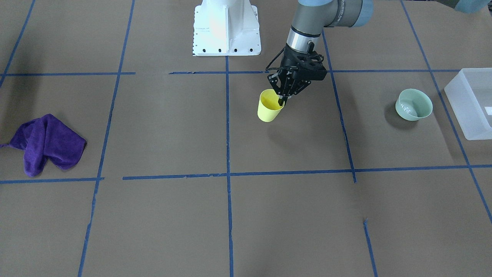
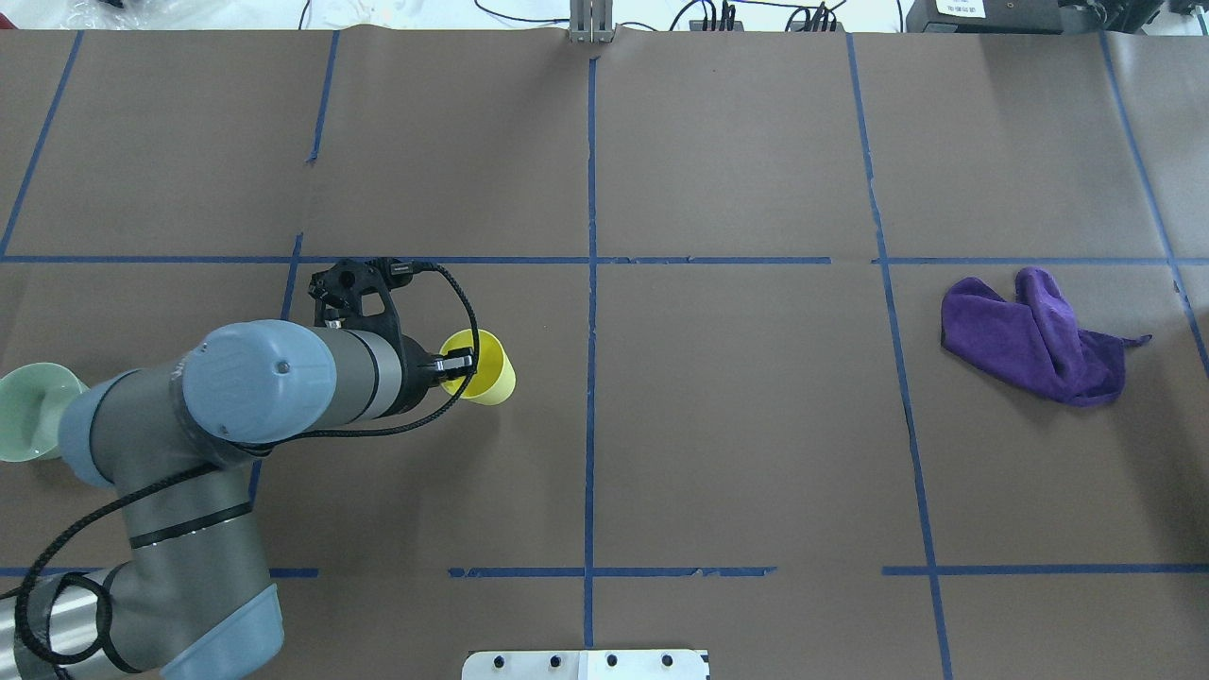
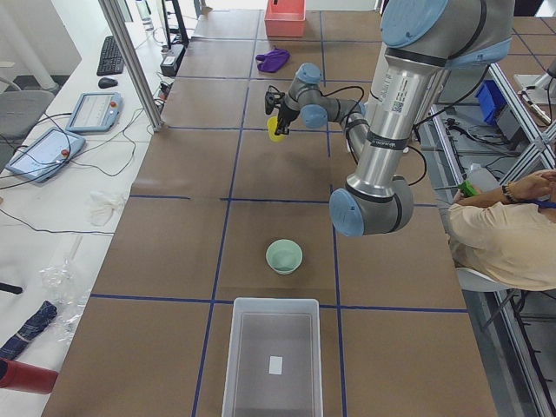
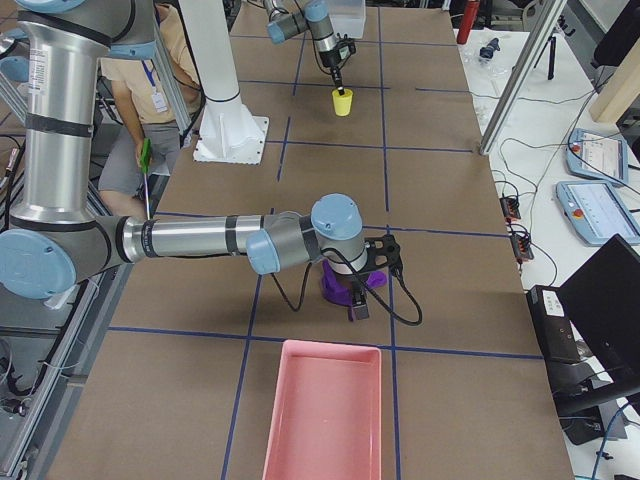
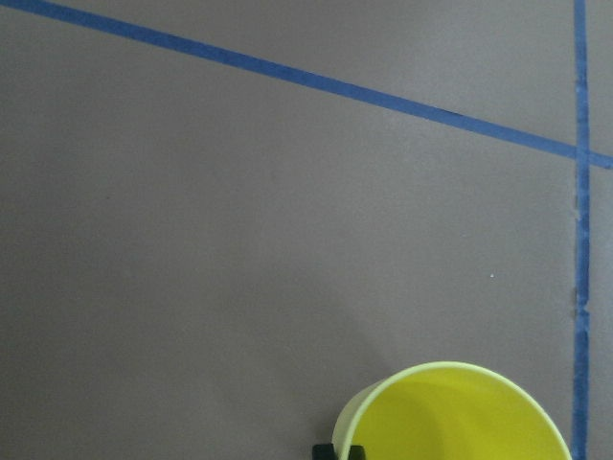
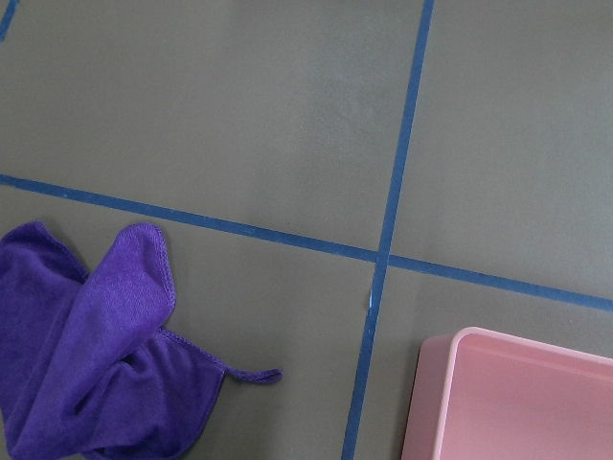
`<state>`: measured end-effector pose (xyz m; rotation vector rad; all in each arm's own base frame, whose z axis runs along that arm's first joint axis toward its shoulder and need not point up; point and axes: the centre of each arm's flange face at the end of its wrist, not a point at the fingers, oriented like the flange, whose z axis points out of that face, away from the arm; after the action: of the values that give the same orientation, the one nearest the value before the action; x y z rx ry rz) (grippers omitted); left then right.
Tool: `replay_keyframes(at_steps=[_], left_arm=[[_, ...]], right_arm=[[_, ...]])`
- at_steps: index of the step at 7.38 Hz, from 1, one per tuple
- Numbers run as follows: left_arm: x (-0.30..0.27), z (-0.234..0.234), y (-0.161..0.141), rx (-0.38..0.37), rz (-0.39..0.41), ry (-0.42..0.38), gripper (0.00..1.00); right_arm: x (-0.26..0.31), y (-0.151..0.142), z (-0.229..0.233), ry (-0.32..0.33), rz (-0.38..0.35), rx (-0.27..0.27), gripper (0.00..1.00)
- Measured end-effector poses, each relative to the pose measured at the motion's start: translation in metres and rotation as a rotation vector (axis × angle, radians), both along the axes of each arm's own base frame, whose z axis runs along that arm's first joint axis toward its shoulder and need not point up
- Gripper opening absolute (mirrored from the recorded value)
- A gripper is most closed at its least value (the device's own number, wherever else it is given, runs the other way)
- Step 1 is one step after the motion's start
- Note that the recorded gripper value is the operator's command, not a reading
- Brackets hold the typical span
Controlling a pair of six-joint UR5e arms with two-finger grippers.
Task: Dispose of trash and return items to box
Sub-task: 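Close the left gripper on the yellow cup rim and lift, then carry the yellow cup with the left gripper into the clear bin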
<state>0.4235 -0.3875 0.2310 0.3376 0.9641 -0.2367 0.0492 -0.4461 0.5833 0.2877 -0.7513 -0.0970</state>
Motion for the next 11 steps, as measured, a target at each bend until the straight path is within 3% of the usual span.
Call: replay_keyframes(at_steps=[3, 5, 8, 10, 11], left_arm=[[-0.131, -0.007, -0.072, 0.193, 0.141, -0.067, 0.00], [-0.246, 0.040, -0.108, 0.308, 0.236, -0.157, 0.00], [-0.381, 0.165, -0.120, 0.422, 0.391, -0.357, 0.00], [-0.455, 0.264, -0.098, 0.442, 0.480, -0.435, 0.00], [-0.475, 0.320, -0.074, 0.454, 0.518, -0.427, 0.00]], right_arm=[[0.000, 0.000, -0.003, -0.002, 0.000, 0.007, 1.00], [0.000, 0.000, -0.004, -0.003, -0.001, 0.008, 1.00], [0.000, -0.001, -0.005, -0.003, -0.002, 0.011, 1.00], [-0.001, -0.001, -0.007, -0.004, -0.002, 0.014, 1.00], [-0.001, -0.001, -0.007, -0.004, -0.002, 0.014, 1.00]])
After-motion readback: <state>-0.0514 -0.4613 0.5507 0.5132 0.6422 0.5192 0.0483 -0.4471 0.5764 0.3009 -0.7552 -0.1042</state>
